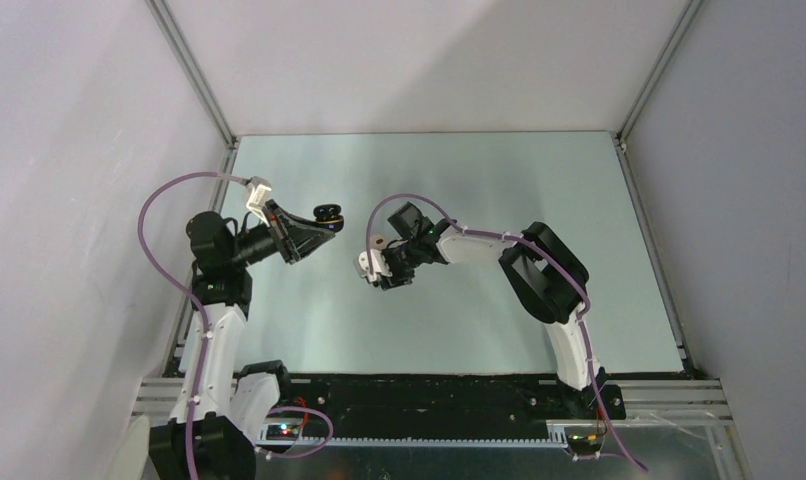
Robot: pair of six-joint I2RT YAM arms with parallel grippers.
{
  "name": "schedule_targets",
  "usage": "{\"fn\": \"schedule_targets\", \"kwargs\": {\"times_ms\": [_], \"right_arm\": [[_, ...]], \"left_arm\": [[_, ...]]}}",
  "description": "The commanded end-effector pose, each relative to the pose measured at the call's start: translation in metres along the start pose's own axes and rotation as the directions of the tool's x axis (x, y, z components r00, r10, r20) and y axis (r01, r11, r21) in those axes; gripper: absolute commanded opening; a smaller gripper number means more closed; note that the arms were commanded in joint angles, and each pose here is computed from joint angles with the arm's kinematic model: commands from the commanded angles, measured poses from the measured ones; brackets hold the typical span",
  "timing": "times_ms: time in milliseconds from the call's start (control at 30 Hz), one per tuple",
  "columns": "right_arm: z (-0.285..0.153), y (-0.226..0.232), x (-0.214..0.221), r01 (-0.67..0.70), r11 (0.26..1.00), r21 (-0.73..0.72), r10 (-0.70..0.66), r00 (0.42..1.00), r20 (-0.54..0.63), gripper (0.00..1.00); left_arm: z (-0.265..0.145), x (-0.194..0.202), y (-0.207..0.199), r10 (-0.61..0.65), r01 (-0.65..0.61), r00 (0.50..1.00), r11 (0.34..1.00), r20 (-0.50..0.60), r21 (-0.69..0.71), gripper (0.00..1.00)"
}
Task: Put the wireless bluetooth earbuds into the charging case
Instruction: Pick up the earbud from the center of the board.
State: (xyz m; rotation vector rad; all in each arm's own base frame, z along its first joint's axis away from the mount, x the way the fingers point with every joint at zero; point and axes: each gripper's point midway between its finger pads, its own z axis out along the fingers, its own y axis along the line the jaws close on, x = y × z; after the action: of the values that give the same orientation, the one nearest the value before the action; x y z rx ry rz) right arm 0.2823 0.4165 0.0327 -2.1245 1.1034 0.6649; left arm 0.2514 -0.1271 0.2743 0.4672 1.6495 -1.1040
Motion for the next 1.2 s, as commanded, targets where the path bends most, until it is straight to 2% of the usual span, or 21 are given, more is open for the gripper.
{"fn": "schedule_targets", "kwargs": {"times_ms": [0, 167, 333, 567, 1167], "right_arm": [[-0.001, -0.02, -0.023, -0.008, 0.999, 0.041, 0.006, 0.998, 0.055, 0.47], [-0.003, -0.012, -0.029, -0.018, 1.0, 0.007, 0.018, 0.998, 0.066, 0.39], [0.0, -0.004, -0.03, -0.04, 0.999, -0.024, 0.041, 0.997, 0.066, 0.36], [0.006, -0.007, -0.022, -0.046, 0.999, 0.005, 0.046, 0.999, 0.018, 0.38], [0.02, -0.005, -0.012, -0.016, 1.0, -0.006, 0.016, 0.998, -0.061, 0.34]], "left_arm": [[-0.002, -0.018, -0.009, 0.041, -0.042, 0.999, 0.999, 0.02, 0.012, 0.0], [-0.002, -0.018, -0.008, 0.04, -0.04, 0.999, 0.999, 0.019, 0.011, 0.0], [-0.001, -0.017, -0.008, 0.035, -0.035, 0.999, 0.999, 0.015, 0.015, 0.0], [-0.001, -0.016, -0.008, 0.028, -0.028, 1.0, 0.999, 0.01, 0.022, 0.0], [-0.001, -0.01, -0.006, 0.043, -0.043, 0.999, 0.998, -0.005, 0.039, 0.0]]}}
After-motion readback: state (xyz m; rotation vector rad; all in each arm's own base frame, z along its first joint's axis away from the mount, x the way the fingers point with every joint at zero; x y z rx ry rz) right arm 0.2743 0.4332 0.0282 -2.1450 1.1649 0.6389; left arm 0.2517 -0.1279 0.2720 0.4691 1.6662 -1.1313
